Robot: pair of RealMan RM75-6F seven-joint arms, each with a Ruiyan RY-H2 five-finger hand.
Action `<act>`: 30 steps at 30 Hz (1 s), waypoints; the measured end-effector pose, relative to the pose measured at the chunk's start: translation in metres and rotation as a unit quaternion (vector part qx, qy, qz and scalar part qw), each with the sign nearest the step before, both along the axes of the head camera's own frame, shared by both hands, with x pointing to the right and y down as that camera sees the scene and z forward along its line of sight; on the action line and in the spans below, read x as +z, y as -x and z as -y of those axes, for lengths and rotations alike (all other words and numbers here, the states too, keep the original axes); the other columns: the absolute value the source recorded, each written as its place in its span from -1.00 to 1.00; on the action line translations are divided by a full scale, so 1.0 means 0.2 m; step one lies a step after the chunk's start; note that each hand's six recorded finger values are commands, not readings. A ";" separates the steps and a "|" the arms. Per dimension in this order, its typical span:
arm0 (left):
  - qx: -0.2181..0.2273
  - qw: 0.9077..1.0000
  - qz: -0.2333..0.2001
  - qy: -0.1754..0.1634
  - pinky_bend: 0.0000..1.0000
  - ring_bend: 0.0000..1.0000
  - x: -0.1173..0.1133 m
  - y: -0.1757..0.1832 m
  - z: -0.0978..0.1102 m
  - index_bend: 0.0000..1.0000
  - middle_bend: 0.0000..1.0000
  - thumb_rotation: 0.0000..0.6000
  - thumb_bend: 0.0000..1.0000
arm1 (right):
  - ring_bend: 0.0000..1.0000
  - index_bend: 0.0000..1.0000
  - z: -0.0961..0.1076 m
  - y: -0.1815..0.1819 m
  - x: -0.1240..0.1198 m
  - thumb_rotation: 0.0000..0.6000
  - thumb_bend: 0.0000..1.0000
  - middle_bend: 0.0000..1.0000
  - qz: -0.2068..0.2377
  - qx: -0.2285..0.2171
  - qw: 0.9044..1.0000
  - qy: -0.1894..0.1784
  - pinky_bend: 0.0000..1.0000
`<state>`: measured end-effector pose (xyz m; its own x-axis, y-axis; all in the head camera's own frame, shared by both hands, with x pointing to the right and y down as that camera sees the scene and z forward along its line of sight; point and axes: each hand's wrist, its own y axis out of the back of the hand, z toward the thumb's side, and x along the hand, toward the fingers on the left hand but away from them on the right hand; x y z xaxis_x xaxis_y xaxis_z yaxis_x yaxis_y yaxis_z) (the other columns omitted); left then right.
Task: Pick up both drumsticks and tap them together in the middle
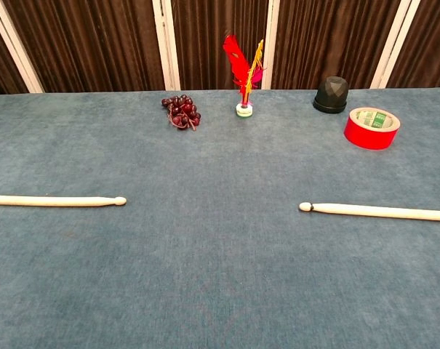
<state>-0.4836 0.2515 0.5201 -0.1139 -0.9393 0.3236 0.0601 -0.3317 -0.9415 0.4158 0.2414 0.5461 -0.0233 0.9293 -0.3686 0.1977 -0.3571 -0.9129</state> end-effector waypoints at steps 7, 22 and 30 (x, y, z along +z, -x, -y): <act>0.011 1.000 0.001 0.017 -1.00 -1.00 0.05 -0.02 0.06 -0.64 -0.60 1.00 -0.45 | -0.84 -0.68 0.00 0.01 0.02 1.00 -0.49 -0.77 -0.002 -0.004 1.000 0.006 -1.00; 0.078 0.992 -0.011 0.102 -1.00 -1.00 0.34 -0.27 0.40 -0.34 -0.41 1.00 -0.36 | -0.84 -0.68 0.00 -0.01 0.03 1.00 -0.49 -0.77 -0.008 0.000 1.000 0.012 -1.00; 0.058 0.987 -0.002 0.153 -1.00 -1.00 0.53 -0.36 0.53 -0.26 -0.38 1.00 -0.31 | -0.84 -0.68 0.00 -0.02 0.04 1.00 -0.49 -0.77 -0.010 0.004 1.000 0.014 -1.00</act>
